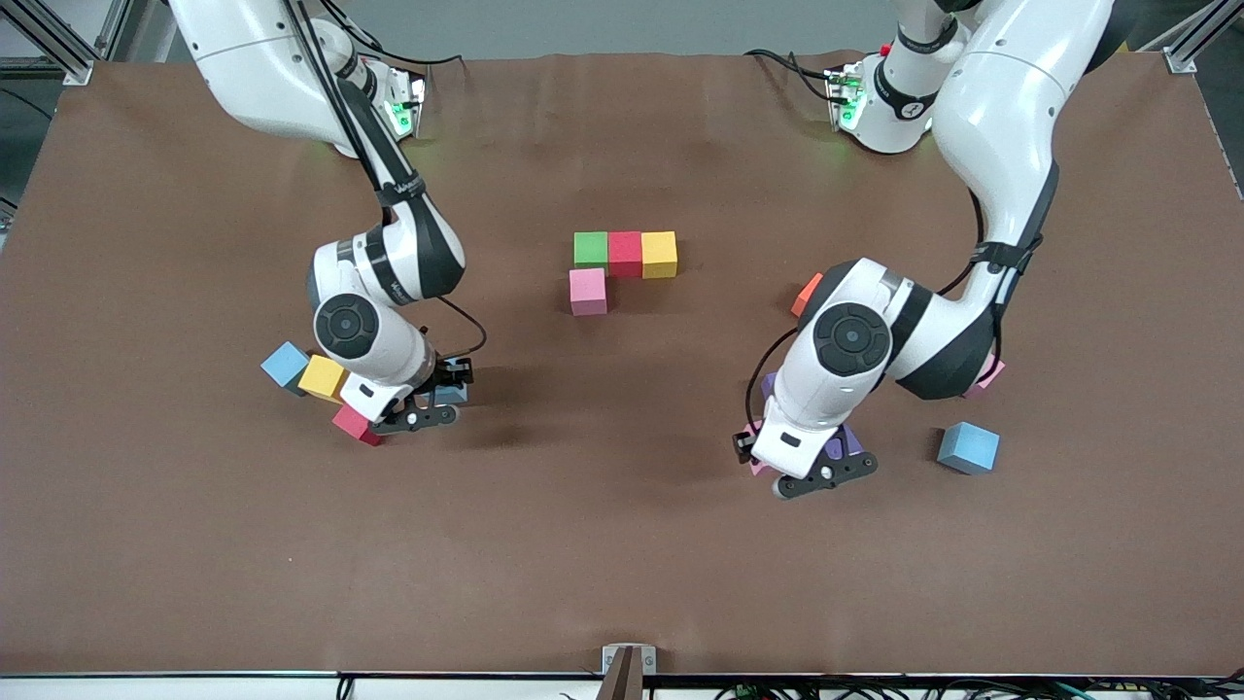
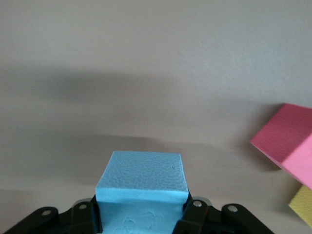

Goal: Arrange 11 blocks into digit 3
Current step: 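Grasp the blue cube with the right gripper while the left gripper grasps pink, then place the blue cube below the pink cube while the left gripper carries pink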

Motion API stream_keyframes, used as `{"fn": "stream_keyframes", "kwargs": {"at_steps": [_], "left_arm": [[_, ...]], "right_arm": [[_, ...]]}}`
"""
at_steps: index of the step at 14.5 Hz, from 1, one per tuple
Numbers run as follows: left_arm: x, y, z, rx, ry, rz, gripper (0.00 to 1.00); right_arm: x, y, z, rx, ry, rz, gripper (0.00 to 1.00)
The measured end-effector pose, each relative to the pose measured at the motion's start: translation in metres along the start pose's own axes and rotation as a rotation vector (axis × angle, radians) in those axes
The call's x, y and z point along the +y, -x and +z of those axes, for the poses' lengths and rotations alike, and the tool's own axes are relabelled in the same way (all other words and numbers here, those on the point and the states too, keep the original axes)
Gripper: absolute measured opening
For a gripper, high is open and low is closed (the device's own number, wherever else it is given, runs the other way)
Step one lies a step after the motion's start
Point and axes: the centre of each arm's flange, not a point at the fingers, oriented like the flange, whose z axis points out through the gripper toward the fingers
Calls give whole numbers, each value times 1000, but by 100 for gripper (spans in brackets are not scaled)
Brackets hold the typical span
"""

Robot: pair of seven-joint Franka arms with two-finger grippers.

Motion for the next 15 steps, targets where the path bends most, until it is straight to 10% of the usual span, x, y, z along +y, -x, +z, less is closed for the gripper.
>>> {"fn": "stream_keyframes", "kwargs": {"at_steps": [15], "left_arm": [[-6, 1, -30, -7, -31, -10, 57]], "right_arm": [[-198, 29, 56, -11, 8, 2, 56]]}}
